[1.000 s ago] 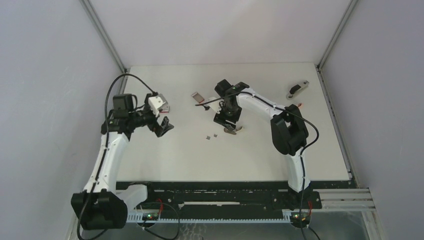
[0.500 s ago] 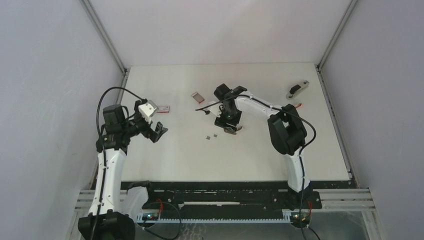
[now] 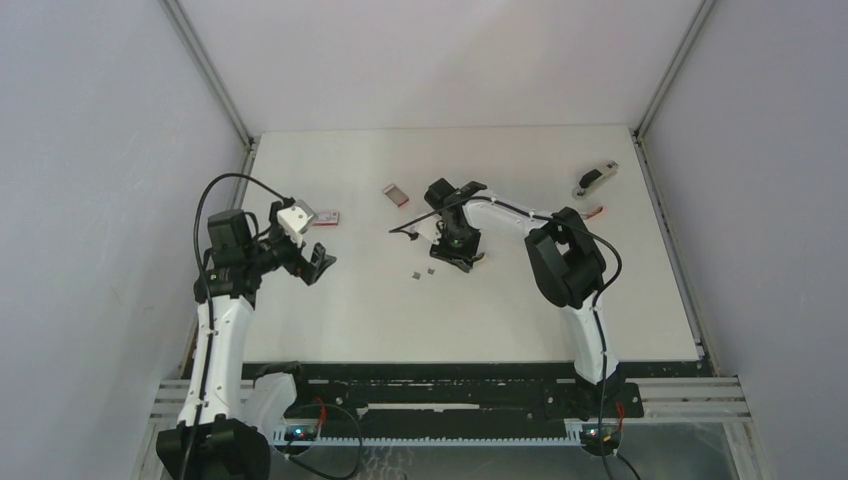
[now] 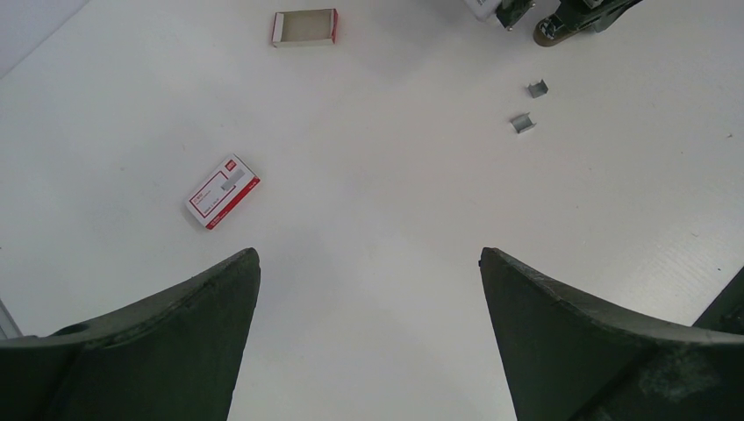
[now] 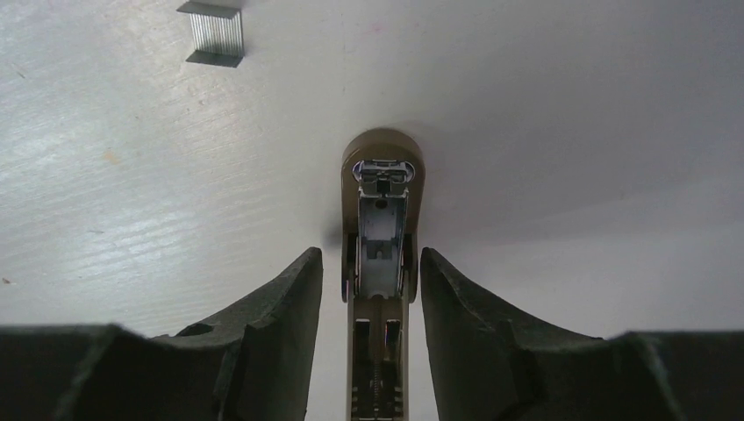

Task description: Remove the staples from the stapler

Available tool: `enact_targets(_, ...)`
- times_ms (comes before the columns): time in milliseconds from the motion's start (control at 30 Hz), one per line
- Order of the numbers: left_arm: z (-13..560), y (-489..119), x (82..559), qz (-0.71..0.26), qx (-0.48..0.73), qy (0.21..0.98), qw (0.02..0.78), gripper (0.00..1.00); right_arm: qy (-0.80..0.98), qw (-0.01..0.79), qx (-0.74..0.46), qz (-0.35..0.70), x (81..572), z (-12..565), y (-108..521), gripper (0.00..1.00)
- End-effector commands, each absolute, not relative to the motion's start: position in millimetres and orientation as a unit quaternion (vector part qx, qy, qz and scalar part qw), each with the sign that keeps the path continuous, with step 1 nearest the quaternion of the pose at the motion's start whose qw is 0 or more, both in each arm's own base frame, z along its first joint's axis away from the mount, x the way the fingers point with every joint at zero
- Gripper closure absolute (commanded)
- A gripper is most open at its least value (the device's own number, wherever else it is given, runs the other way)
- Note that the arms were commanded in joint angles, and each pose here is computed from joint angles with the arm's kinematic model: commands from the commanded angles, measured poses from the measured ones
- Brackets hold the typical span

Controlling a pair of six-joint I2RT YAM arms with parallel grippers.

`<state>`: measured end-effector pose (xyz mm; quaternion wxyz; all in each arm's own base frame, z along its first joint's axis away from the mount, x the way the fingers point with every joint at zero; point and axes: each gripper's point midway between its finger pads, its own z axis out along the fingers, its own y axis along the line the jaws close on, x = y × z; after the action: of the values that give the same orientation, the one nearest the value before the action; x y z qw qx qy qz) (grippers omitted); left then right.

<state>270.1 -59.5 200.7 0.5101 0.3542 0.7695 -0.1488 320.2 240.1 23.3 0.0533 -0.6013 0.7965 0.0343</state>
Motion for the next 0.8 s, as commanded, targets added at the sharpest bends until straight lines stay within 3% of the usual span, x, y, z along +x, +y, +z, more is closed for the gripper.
enact_targets(0, 203, -61, 271, -0.156, 0.354, 0.760, 0.522, 0.00, 0.789, 0.061, -0.611, 0.024, 325, 19, 242, 0.56)
enact_targets(333, 201, -61, 270, -0.160, 0.354, 0.760, 0.521, 0.00, 0.774, 0.064, -0.629, 0.026, 328, 25, 234, 0.76)
enact_targets(767, 198, -62, 269, -0.166, 0.356, 0.760, 0.518, 0.00, 0.760, 0.047, -0.648, 0.006, 334, 50, 156, 0.78)
